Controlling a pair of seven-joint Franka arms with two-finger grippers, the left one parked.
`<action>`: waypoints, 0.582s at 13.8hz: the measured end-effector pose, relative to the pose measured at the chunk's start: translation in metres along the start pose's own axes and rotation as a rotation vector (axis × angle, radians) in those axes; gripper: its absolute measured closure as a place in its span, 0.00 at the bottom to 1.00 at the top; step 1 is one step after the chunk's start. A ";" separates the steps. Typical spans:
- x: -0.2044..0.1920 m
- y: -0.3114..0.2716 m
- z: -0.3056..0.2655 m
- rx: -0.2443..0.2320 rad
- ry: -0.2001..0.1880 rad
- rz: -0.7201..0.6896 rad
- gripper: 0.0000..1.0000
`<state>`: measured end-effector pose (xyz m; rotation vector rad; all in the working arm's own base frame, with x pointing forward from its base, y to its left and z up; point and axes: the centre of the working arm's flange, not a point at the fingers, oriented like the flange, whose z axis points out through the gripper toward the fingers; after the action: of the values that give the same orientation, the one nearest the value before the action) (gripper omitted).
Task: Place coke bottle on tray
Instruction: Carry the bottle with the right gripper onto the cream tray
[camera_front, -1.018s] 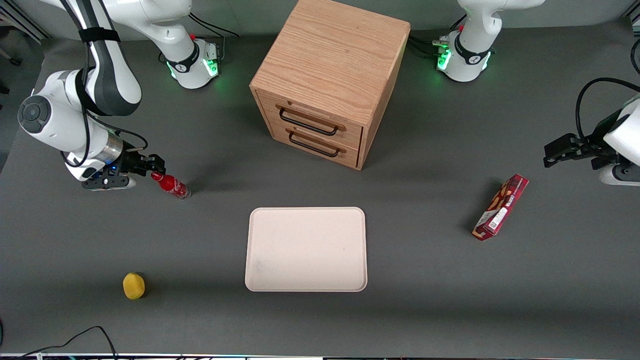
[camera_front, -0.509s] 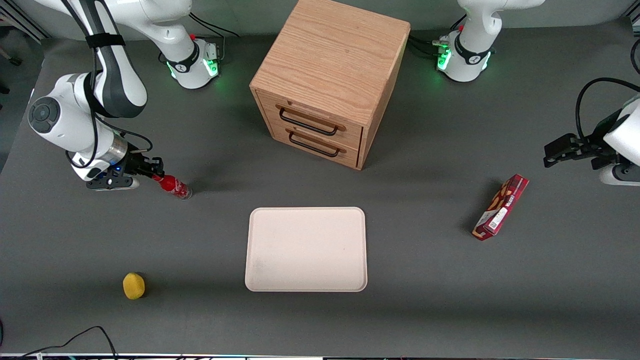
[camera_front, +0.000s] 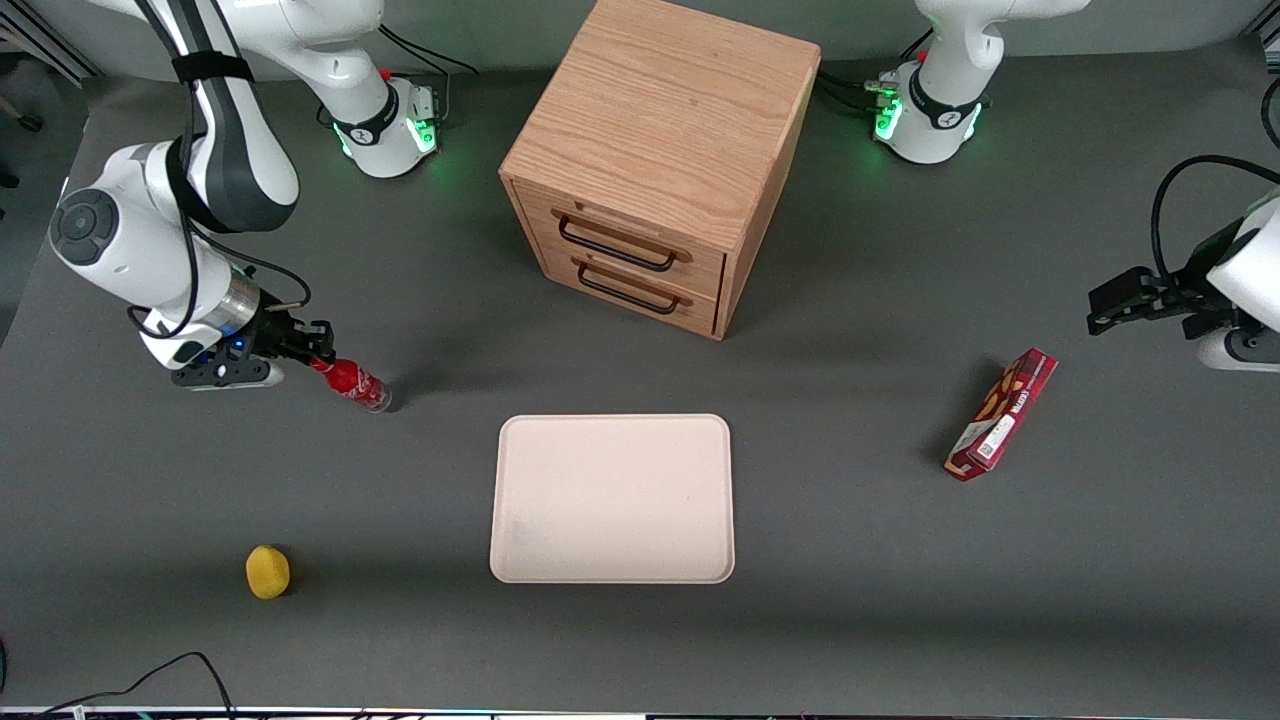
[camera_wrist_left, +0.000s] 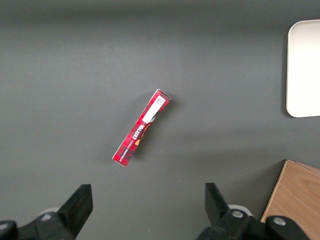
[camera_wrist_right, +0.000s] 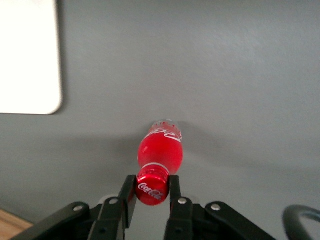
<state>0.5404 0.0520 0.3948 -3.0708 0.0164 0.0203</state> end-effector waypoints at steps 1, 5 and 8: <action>0.014 -0.016 -0.015 0.003 -0.001 0.015 0.70; 0.068 -0.080 -0.045 0.039 0.049 0.050 0.70; 0.103 -0.128 -0.036 0.082 0.065 0.055 0.70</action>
<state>0.6456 0.1758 0.4381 -2.9867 0.1024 -0.0756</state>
